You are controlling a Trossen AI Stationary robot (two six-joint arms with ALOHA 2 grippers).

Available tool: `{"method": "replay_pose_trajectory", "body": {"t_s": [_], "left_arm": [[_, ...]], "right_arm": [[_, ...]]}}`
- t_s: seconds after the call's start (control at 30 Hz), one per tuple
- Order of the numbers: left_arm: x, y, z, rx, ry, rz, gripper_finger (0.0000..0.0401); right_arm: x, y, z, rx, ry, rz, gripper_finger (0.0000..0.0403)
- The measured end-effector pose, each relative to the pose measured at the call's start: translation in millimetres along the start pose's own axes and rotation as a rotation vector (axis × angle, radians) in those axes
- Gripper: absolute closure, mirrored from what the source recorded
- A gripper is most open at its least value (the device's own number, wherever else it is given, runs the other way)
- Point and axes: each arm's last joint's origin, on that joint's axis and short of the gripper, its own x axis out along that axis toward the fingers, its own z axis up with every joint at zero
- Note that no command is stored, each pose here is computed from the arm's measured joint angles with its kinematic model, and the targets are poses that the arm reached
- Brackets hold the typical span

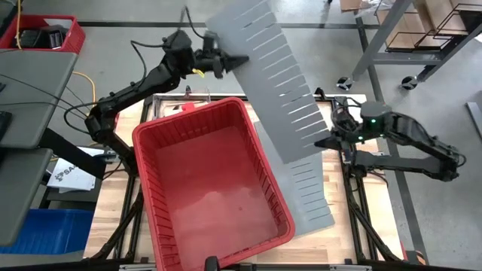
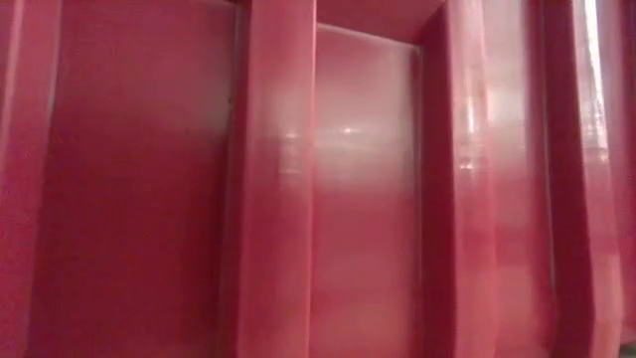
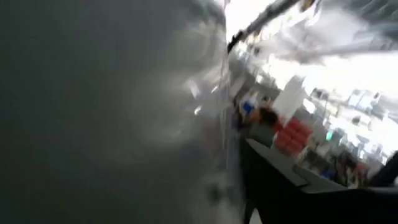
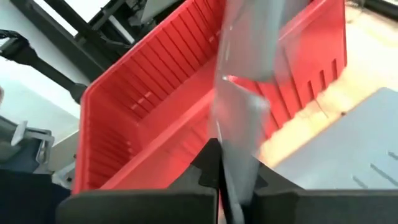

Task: Sort blocks
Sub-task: Assemble the bin divider into the red bin

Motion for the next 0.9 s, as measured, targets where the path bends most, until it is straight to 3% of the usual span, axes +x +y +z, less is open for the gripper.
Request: {"method": "replay_pose_trajectory", "body": {"t_s": [0.23,0.53,0.77,0.9], "left_arm": [[-18.9,-9.1,-5.0,0.135,0.141,0.085,0.0216],[-60.2,-28.0,-10.1,0.281,0.34,0.216,0.0212],[-98.3,-46.2,-11.4,0.353,0.448,0.351,0.0211],[-114.9,-50.4,-19.1,0.33,0.556,0.426,0.0211]], "right_arm": [[-28.4,18.4,2.6,0.067,0.081,-0.01,0.0402],[-47.5,28.9,2.4,0.127,0.147,-0.002,0.0403],[-51.0,30.9,-2.0,0.172,0.248,0.001,0.0403],[-49.2,31.3,-2.8,0.212,0.28,0.003,0.0403]]}}
